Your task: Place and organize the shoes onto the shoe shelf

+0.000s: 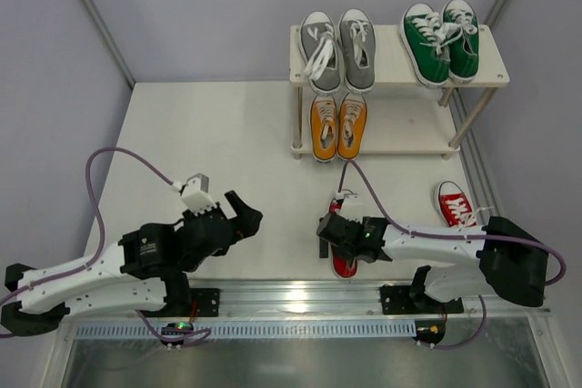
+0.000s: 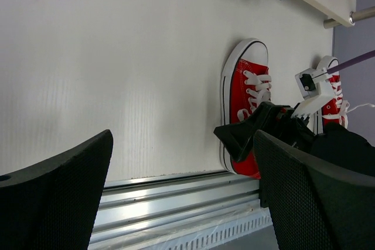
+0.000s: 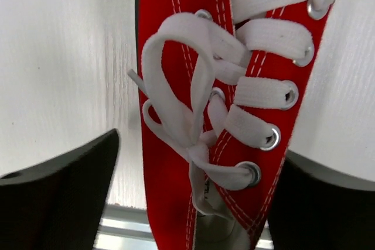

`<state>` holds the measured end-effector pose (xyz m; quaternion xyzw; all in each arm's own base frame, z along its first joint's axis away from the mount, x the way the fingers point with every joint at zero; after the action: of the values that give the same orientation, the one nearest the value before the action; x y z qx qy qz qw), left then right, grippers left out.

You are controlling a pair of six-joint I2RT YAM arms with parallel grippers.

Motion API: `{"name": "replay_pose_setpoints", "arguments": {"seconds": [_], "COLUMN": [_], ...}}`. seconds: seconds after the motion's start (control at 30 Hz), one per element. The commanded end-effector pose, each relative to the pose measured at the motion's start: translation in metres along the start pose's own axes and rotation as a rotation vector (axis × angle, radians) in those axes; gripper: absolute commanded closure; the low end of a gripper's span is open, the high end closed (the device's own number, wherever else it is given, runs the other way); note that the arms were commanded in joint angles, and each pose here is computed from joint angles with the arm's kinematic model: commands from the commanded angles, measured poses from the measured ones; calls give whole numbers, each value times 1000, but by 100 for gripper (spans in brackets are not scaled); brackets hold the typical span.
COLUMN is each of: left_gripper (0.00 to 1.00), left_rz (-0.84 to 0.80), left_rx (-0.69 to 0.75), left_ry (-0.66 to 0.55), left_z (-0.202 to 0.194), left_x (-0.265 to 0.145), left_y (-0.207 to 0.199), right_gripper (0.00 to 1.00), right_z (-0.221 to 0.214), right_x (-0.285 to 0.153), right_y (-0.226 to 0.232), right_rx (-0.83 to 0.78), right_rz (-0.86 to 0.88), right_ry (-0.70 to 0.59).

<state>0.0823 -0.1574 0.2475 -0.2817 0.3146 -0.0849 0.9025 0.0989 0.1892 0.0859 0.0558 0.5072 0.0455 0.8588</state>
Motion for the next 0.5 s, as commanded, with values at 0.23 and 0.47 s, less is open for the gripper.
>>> {"name": "replay_pose_setpoints", "arguments": {"seconds": [0.23,0.47], "left_gripper": [0,0], "left_rz": [29,-18], "left_rx": [5,-2], "left_ry": [-39,-63], "left_z": [6,11], "left_x": [-5,-12], "left_y": [17,27], "right_gripper": [96,96], "right_z": [0,24], "right_x": [1,-56], "right_y": [-17,-26], "right_rx": [55,32], "right_rz": [-68,41], "right_ry": [-77,-153]}}
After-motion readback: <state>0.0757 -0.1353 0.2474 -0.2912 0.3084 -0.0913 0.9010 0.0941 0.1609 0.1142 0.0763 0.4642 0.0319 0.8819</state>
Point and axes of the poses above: each gripper's point midway between its finger pads, its own x axis out along the fingers, its own y axis along the line the jaws close on, z = x × y, the point moved 8 cm from there along -x, back along the fingers, and after that the axes turned 2 degrees about x, right-handed, at the moved point
